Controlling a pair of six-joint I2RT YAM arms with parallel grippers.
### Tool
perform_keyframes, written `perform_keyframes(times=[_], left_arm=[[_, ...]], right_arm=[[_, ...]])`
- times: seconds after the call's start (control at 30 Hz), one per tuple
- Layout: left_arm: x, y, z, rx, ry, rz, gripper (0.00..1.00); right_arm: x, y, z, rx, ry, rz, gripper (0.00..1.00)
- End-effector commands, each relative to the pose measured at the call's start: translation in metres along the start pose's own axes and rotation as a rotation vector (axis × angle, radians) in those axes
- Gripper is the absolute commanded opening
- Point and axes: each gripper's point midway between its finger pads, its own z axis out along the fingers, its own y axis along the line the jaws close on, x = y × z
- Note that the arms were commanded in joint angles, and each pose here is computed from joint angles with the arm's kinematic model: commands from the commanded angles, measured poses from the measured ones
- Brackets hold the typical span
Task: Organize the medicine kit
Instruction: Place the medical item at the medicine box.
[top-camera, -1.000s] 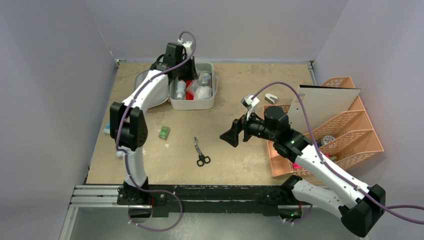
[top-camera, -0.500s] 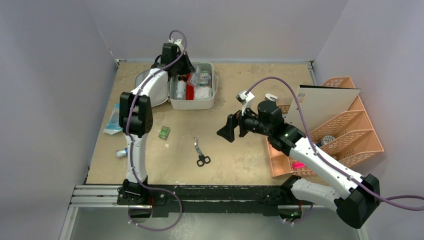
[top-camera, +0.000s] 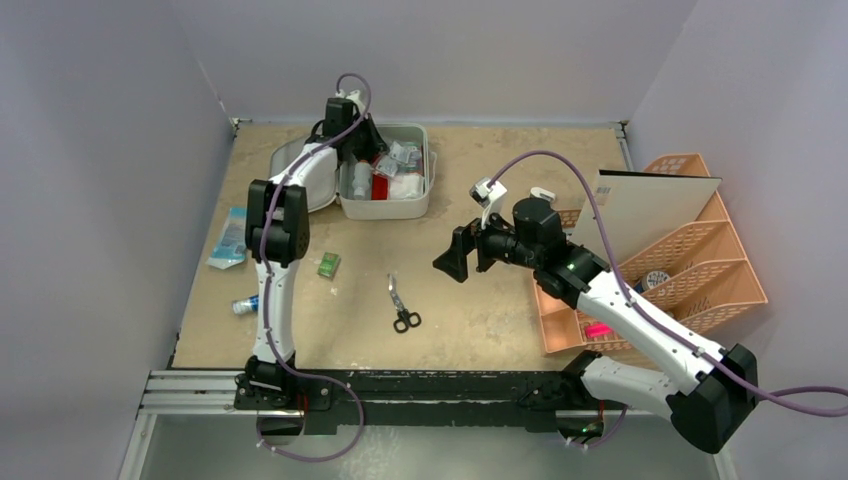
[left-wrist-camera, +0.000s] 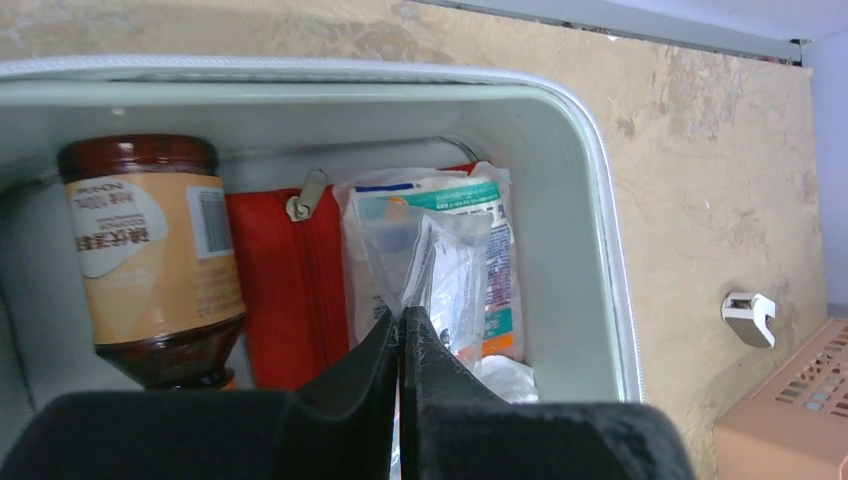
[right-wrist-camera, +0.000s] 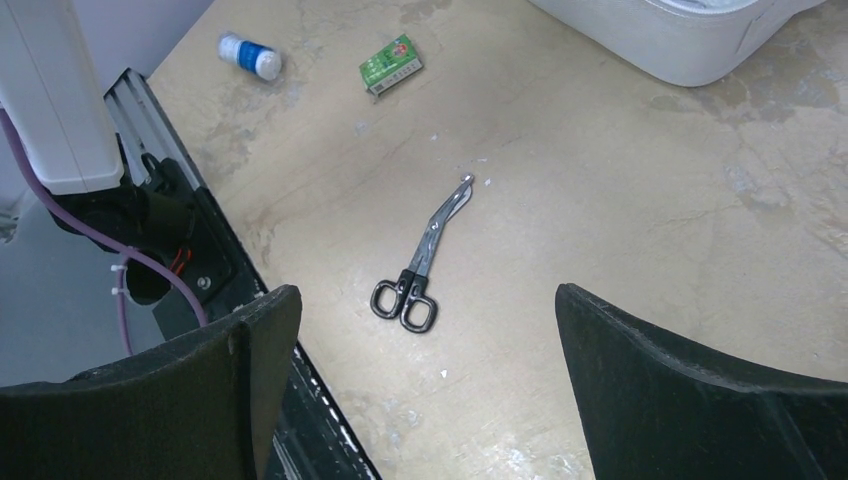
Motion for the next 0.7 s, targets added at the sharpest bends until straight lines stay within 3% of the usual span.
perform_keyframes(times=[0.0, 0.33, 0.57, 0.67], left_arm=[[-0.038, 0.002, -0.010, -0.010, -0.110, 0.031, 0.00], [-0.034, 0.014, -0.004, -0.041, -0.119, -0.012, 0.00], [-0.042, 0.005, -0.018, -0.033, -0.145, -0.010, 0.28], [-0.046, 0.001, -0.026, -0.036, -0.149, 0.009, 0.31]], right_arm=[[-0.021, 0.001, -0.008, 0.025, -0.039, -0.040, 0.99], [-0.021, 0.002, -0.015, 0.032, -0.050, -0.042, 0.99], [-0.023, 0.003, -0.017, 0.032, -0.054, -0.039, 0.99], [-0.023, 0.003, -0.018, 0.034, -0.051, -0.037, 0.99]])
